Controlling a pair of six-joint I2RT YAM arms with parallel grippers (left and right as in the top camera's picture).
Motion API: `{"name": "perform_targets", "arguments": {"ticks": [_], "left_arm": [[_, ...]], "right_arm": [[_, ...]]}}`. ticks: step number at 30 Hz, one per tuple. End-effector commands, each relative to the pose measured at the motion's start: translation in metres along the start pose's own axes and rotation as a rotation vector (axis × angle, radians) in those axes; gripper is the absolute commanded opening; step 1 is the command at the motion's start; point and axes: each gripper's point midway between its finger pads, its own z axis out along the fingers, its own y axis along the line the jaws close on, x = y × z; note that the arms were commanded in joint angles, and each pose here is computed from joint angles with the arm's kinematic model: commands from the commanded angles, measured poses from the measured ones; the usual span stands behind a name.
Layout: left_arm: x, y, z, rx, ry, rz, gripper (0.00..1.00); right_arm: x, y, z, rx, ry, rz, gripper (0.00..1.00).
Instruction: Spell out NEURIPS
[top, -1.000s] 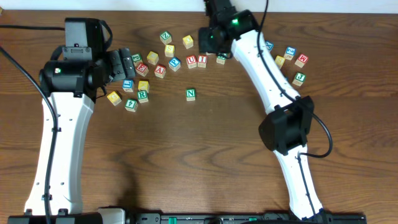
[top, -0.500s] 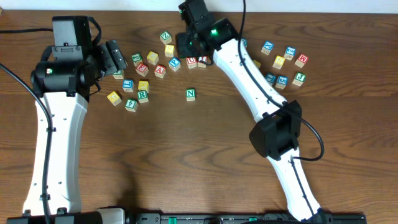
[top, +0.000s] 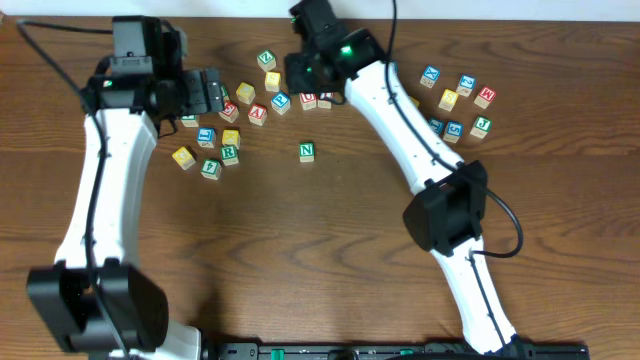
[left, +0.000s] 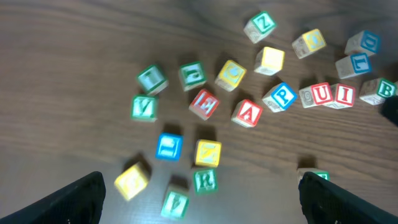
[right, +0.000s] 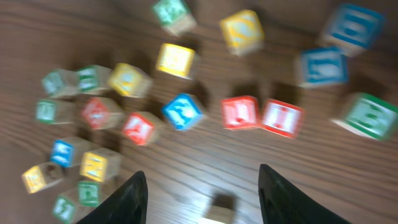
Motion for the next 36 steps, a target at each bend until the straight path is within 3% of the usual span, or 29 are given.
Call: {"name": "perform_targets", "arguments": {"ticks": [1, 5, 11, 16, 30, 36], "left_arm": [[0.001, -0.009, 0.027, 0.068, 0.034, 0.087, 0.98], [0.009, -0.014, 0.067, 0.08, 0.088, 0.173, 0.92], [0.016, -0.023, 0.103, 0.09, 0.112, 0.235, 0.92], [0.016, -0.017, 0.132, 0.062, 0.1, 0.24, 0.89], [0.027, -0.012, 0.183, 0.061, 0.106, 0.239, 0.81], [0.035, -0.01, 0.19, 0.06, 0.129, 0.237, 0.67]], "right_arm": [[-0.015, -0.049, -0.018, 0.051, -0.002, 0.069, 0.52], [-0.009, -0.098, -0.039, 0.122, 0.064, 0.108, 0.51], [0.011, -0.131, -0.048, 0.174, 0.163, 0.127, 0.49], [0.017, -0.135, -0.05, 0.194, 0.191, 0.084, 0.55], [0.02, -0.13, -0.05, 0.226, 0.193, 0.054, 0.6], [0.02, -0.13, -0.049, 0.226, 0.193, 0.054, 0.62]]}}
